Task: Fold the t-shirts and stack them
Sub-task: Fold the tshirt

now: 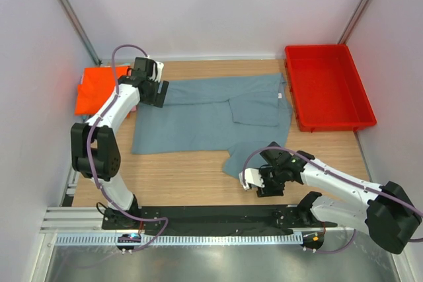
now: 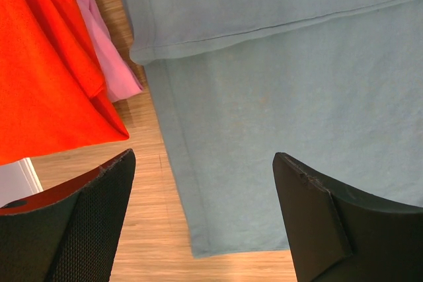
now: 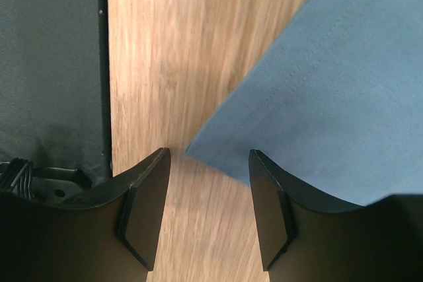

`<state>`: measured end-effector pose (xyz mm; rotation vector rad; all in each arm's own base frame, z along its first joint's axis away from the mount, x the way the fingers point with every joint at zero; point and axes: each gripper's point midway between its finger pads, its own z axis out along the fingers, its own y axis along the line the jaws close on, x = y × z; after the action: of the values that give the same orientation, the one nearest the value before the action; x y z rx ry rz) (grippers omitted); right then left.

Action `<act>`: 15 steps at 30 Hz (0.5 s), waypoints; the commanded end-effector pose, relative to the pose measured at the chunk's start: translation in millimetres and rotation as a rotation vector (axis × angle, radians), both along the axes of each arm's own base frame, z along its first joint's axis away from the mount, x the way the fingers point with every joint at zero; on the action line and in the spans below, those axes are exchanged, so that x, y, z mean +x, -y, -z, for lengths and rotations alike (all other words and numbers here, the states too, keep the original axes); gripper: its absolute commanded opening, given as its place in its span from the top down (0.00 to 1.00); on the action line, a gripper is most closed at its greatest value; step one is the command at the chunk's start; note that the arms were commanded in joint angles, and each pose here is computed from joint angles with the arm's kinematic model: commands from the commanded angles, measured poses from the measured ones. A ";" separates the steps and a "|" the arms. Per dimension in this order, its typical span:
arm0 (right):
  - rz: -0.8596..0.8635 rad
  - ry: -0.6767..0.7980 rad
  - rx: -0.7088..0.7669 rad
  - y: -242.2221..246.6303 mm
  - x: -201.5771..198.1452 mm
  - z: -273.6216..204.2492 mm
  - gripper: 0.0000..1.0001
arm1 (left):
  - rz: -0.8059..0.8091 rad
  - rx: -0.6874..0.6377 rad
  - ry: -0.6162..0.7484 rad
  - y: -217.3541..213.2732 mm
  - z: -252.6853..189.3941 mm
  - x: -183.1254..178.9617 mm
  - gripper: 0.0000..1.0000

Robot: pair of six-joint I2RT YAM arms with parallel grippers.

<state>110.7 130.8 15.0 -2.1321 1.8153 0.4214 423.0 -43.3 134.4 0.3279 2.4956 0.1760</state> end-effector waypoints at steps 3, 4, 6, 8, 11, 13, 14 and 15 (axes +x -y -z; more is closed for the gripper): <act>-0.027 0.011 -0.010 -9.9 -1.6 5.0 0.44 | -0.017 0.022 0.054 -5.7 -14.8 10.2 0.14; -0.037 0.021 -0.017 -11.8 -1.6 5.8 0.47 | -0.015 0.022 0.054 -5.2 -14.9 9.7 0.14; -0.042 0.026 -0.021 -13.5 -1.8 6.5 0.51 | -0.018 0.026 0.057 -6.6 -15.5 10.1 0.14; -0.032 0.038 -0.025 -14.7 0.6 7.4 0.60 | -0.017 0.032 0.052 -7.1 -12.6 9.1 0.14; -0.019 0.054 -0.033 -13.9 4.8 6.8 0.75 | -0.020 0.039 0.044 -9.7 -7.6 7.0 0.14; -0.004 0.071 -0.028 -14.2 7.6 3.3 0.83 | -0.017 0.050 0.033 -12.4 -2.8 4.7 0.14; 0.003 0.087 -0.029 -14.2 10.9 0.7 0.86 | -0.019 0.054 0.026 -14.3 -0.4 3.4 0.14; 0.015 0.091 -0.026 -14.2 12.0 -1.3 0.92 | -0.021 0.062 0.008 -17.5 4.3 0.1 0.14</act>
<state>110.6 146.1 12.6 -2.1578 1.7826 0.3779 422.6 -36.0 130.2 0.3235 2.5003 0.2205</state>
